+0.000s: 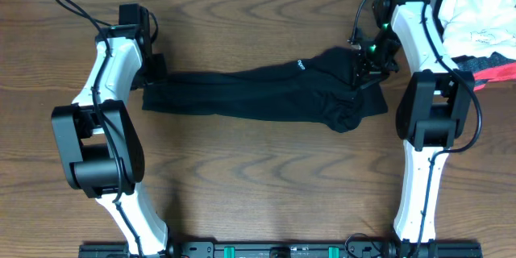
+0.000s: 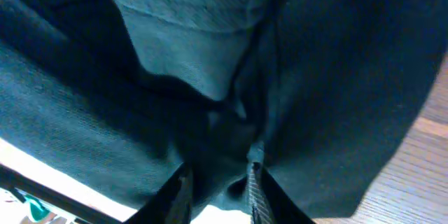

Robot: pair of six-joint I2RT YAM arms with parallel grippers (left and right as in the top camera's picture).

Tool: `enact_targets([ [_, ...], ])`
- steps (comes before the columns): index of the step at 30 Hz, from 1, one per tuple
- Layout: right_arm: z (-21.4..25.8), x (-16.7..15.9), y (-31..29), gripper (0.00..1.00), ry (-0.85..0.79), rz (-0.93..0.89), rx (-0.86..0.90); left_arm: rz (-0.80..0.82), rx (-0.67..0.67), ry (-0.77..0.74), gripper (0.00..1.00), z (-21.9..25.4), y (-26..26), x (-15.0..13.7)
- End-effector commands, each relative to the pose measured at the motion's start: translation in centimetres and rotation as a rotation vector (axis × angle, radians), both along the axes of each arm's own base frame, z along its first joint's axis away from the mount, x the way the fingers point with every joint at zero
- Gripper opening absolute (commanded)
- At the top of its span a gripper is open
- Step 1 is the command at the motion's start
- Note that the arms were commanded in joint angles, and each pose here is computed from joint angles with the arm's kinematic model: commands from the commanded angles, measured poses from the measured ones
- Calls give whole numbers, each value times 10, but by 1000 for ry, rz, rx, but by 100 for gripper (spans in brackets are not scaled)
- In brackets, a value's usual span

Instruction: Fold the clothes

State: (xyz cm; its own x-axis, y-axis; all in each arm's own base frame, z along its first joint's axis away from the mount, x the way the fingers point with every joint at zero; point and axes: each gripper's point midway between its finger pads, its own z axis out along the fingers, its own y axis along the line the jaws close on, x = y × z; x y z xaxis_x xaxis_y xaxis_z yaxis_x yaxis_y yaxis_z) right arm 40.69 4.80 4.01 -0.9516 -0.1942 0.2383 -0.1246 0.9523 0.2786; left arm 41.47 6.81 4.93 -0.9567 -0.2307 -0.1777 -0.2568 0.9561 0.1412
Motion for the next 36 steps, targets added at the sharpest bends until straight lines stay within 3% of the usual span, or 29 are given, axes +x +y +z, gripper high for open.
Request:
enact_targets([
  [1, 14, 6, -18, 27, -39, -35, -10, 29, 66, 15, 55, 5, 19, -7],
  [7, 37, 23, -10, 27, -119, -61, 143, 61, 27, -93, 55, 33, 23, 3],
  [12, 63, 35, 14, 32, -212, 40, 207, 48, -151, -110, 55, 30, 11, 3],
  [13, 67, 36, 18, 29, -225, 55, 204, 51, -193, -114, 55, 30, 10, 3],
  [14, 69, 37, 21, 20, -231, 62, 202, 55, -226, -121, 55, 30, 10, 3],
  [15, 70, 37, 23, 1, -233, 68, 203, 55, -263, -129, 55, 31, 10, 3],
  [17, 69, 35, 31, 2, -223, 70, 227, 61, -324, -145, 55, 32, 12, 3],
  [22, 41, 17, 47, 2, -138, 96, 237, 56, -432, -160, 55, 36, 15, -2],
  [29, -16, 9, 34, 1, -79, 31, 98, 4, -433, -139, 55, 35, 15, -9],
  [36, -51, 7, 32, 1, -87, -1, 82, -21, -436, -114, 54, 20, 12, -17],
])
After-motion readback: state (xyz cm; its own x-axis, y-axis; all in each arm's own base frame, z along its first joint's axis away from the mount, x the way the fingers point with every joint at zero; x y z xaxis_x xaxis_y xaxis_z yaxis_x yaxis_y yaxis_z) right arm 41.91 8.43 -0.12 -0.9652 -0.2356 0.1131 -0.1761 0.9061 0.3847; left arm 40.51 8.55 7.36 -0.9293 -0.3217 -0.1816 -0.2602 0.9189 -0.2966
